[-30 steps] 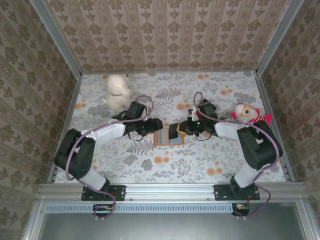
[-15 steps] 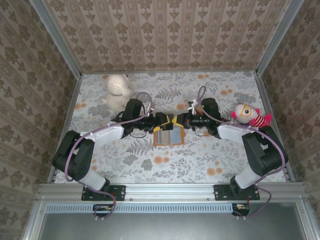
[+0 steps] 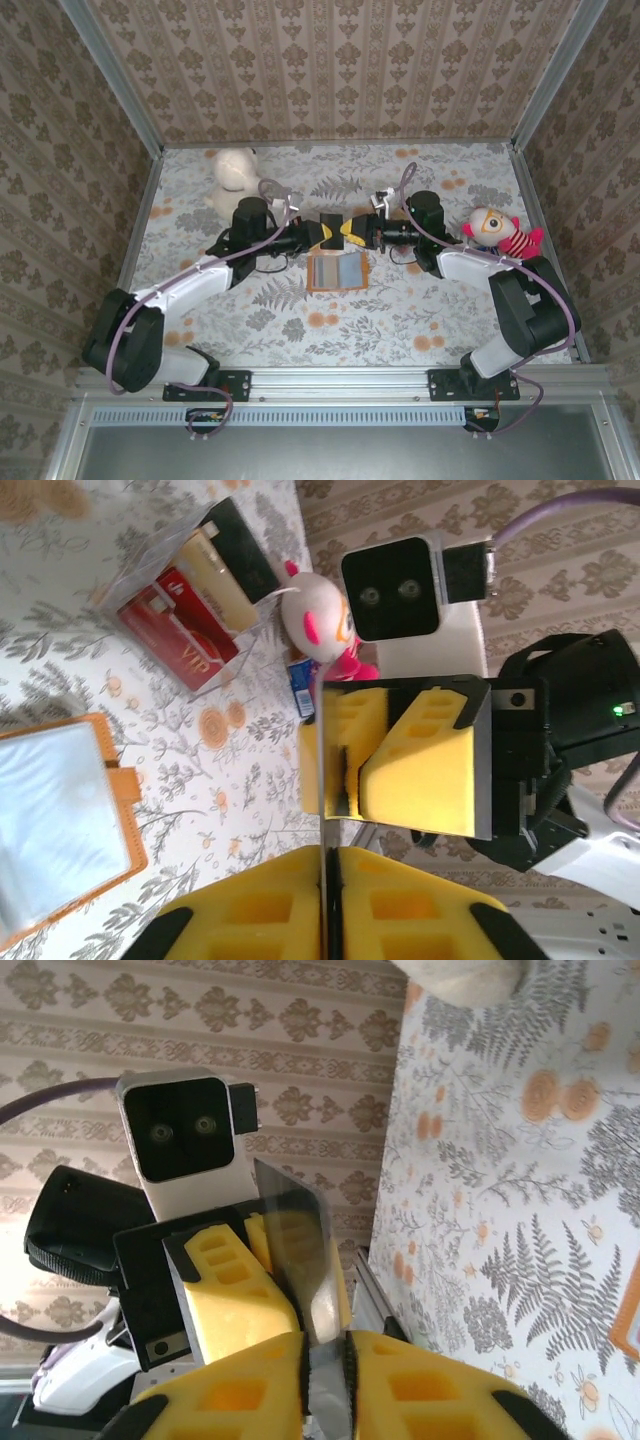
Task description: Take the credit cards out of the card holder
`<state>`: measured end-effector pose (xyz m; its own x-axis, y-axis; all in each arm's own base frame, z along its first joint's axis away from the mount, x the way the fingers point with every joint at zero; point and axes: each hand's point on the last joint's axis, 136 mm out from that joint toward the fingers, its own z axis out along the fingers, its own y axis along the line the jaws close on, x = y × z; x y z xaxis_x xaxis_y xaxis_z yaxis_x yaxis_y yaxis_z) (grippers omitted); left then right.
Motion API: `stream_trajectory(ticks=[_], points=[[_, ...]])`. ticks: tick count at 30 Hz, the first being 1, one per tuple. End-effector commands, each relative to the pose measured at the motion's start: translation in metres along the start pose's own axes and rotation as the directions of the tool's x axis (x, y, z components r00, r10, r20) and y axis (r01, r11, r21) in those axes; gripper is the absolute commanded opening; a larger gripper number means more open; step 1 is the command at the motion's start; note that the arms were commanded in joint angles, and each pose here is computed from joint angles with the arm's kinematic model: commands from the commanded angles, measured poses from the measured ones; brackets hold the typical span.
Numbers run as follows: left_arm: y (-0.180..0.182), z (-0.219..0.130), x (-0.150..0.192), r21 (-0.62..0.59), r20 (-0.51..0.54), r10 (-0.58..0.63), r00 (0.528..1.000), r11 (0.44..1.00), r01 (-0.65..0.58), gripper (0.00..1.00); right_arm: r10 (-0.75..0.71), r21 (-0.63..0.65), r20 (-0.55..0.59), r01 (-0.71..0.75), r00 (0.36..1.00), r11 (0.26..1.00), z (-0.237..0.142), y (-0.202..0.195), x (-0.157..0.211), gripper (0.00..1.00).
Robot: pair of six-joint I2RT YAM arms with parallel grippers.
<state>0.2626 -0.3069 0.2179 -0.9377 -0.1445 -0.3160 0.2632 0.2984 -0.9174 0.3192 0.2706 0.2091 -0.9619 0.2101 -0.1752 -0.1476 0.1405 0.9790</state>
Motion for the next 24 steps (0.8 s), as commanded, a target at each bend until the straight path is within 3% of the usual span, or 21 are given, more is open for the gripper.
stream_trajectory(ticks=[1, 6, 12, 14, 18, 20, 24], points=[[-0.021, -0.006, -0.004, 0.038, 0.043, 0.063, 0.997, 0.997, -0.065, 0.1, -0.038, -0.08, 0.017, 0.039, 0.999, 0.996, 0.001, 0.028, 0.003, 0.24], [-0.029, -0.005, -0.003, 0.049, 0.04, 0.07, 0.997, 0.996, -0.072, 0.08, -0.054, -0.118, 0.017, 0.056, 0.998, 0.991, 0.009, 0.04, 0.003, 0.25], [-0.018, -0.008, -0.001, 0.006, 0.051, 0.039, 0.998, 0.999, -0.039, 0.1, -0.077, -0.1, 0.03, 0.08, 0.997, 0.992, 0.008, 0.037, 0.002, 0.08], [-0.01, -0.011, -0.001, -0.023, 0.061, 0.009, 0.998, 1.0, -0.008, 0.18, -0.087, -0.064, 0.034, 0.089, 0.996, 0.994, 0.006, 0.032, 0.0, 0.01], [0.01, -0.022, -0.005, -0.109, 0.097, -0.044, 0.994, 0.993, 0.055, 0.4, -0.166, 0.125, 0.04, 0.16, 0.985, 0.979, -0.004, 0.014, -0.009, 0.0], [0.022, -0.03, -0.006, -0.173, 0.104, -0.058, 0.993, 0.982, 0.076, 0.52, -0.267, 0.29, 0.019, 0.25, 0.964, 0.924, -0.017, 0.006, -0.015, 0.0], [0.056, -0.057, -0.009, -0.375, 0.12, -0.024, 0.993, 0.924, 0.068, 0.77, -0.468, 0.531, -0.088, 0.439, 0.88, 0.725, -0.044, -0.009, -0.033, 0.0]])
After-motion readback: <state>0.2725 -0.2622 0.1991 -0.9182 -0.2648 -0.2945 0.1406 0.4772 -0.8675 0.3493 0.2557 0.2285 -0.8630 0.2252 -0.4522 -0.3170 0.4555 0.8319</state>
